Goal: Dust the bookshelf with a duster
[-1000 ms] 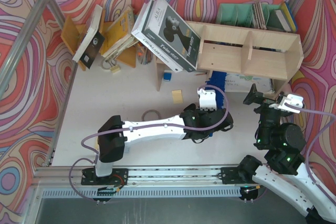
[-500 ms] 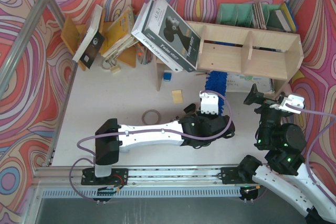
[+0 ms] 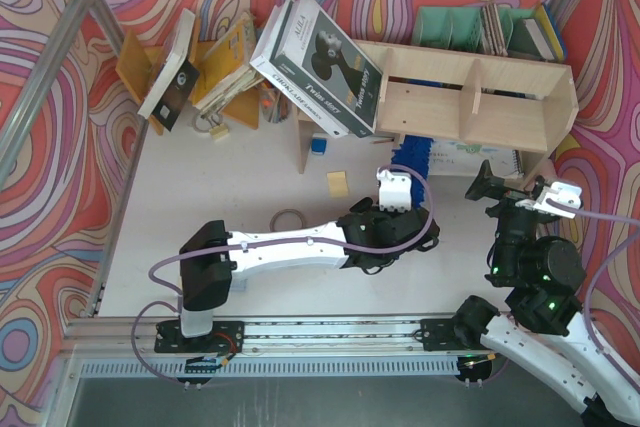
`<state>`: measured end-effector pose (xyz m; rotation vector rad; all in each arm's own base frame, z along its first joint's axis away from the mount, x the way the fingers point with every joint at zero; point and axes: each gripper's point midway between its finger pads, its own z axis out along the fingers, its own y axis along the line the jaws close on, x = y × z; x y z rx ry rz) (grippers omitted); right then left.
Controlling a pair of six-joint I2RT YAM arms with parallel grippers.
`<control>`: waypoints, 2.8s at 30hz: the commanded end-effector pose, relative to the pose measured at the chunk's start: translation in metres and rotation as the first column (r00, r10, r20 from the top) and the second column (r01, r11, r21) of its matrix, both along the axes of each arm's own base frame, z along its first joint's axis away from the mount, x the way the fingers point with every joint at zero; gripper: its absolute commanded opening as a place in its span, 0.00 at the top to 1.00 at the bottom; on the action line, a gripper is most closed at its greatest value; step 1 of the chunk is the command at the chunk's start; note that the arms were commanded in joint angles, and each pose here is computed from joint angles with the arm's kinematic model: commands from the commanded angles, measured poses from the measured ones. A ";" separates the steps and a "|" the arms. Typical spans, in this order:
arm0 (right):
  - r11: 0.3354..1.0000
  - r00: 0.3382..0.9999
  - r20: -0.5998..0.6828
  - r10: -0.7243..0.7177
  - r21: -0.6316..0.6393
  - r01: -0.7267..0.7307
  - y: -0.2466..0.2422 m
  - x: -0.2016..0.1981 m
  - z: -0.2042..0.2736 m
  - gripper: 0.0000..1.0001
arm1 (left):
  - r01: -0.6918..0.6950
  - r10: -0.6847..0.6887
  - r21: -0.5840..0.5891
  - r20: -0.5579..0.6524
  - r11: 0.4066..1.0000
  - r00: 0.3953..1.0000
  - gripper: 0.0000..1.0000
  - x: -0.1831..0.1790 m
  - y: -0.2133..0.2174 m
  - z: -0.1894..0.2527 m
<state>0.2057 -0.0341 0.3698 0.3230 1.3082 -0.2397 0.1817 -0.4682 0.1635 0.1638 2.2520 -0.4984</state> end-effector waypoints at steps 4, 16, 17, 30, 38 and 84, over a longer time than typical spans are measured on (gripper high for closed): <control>1.000 1.000 0.015 -0.003 0.003 0.003 -0.002 -0.001 0.002 0.01 | 0.034 -0.039 0.057 0.091 0.998 0.995 1.00 0.016 0.016 0.004; 1.000 1.000 0.016 -0.008 0.001 0.008 -0.002 -0.001 0.002 0.01 | 0.312 -0.340 0.186 0.148 0.932 0.929 1.00 0.005 0.028 -0.011; 1.000 1.000 0.016 -0.008 0.001 0.008 -0.002 -0.001 0.002 0.01 | 0.335 -0.360 0.180 0.132 0.925 0.923 1.00 0.004 0.030 -0.015; 1.000 1.000 0.014 -0.009 -0.001 0.009 -0.002 -0.001 0.001 0.01 | 0.547 -0.554 0.085 0.133 0.833 0.822 1.00 -0.024 0.026 -0.021; 1.000 1.000 0.014 -0.008 -0.002 0.008 -0.002 0.000 0.001 0.01 | 0.635 -0.633 0.049 0.169 0.771 0.756 1.00 -0.039 0.025 -0.012; 1.000 1.000 0.010 -0.006 -0.004 0.006 -0.002 -0.001 0.000 0.01 | 0.604 -0.645 0.272 0.092 0.749 0.759 1.00 -0.038 0.092 -0.058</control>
